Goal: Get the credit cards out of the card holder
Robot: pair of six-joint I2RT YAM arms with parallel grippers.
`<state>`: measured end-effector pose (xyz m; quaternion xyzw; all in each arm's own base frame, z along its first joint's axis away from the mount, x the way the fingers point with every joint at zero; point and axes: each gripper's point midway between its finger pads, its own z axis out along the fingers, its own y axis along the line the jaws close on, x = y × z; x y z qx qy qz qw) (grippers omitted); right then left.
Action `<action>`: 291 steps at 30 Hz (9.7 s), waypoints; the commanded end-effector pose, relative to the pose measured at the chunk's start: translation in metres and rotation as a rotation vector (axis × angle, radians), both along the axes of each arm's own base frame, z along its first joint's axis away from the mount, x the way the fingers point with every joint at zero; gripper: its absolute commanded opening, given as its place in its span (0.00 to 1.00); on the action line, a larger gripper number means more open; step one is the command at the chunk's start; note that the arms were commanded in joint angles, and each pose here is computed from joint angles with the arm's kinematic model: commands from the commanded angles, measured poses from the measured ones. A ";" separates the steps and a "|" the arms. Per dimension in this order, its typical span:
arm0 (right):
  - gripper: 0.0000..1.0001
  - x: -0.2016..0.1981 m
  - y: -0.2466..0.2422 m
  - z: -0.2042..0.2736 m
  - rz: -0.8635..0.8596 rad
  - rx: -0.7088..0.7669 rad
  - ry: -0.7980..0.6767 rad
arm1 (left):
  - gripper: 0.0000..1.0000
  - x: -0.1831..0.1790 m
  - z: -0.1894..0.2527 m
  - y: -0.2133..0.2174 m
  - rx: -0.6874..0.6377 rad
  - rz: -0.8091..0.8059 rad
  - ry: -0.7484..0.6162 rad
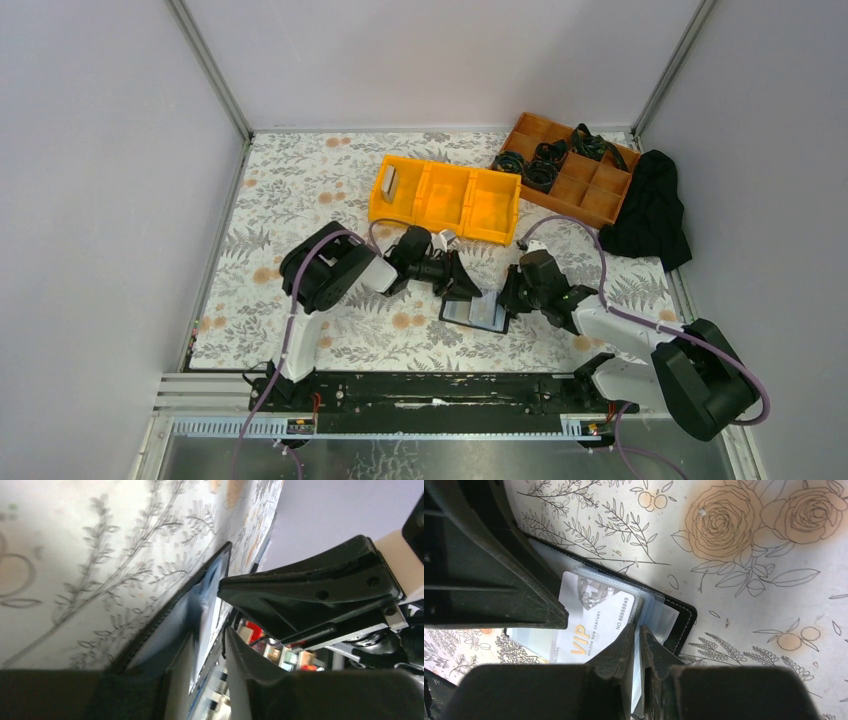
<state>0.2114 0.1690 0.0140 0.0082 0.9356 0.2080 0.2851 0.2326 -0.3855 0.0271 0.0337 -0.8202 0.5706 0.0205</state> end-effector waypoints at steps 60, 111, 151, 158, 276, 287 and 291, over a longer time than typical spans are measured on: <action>0.14 -0.011 0.009 -0.017 0.036 0.005 0.071 | 0.21 -0.019 0.029 0.001 0.064 -0.047 -0.172; 0.00 -0.014 0.009 -0.022 0.051 -0.004 0.095 | 0.23 0.003 -0.011 0.035 0.170 0.060 -0.142; 0.00 -0.015 0.008 -0.026 0.043 -0.009 0.104 | 0.27 0.000 0.011 0.032 0.024 0.072 -0.151; 0.00 -0.014 0.008 -0.027 0.042 -0.009 0.104 | 0.08 -0.001 0.014 0.033 0.015 0.074 -0.154; 0.00 0.038 0.086 0.216 0.295 0.652 -0.540 | 0.00 0.007 0.170 0.092 -0.455 0.238 -0.553; 0.00 0.048 0.097 0.209 0.337 0.631 -0.511 | 0.00 0.011 0.163 0.096 -0.442 0.245 -0.536; 0.00 0.061 0.090 0.204 0.296 0.550 -0.518 | 0.10 0.015 0.162 0.104 -0.430 0.288 -0.534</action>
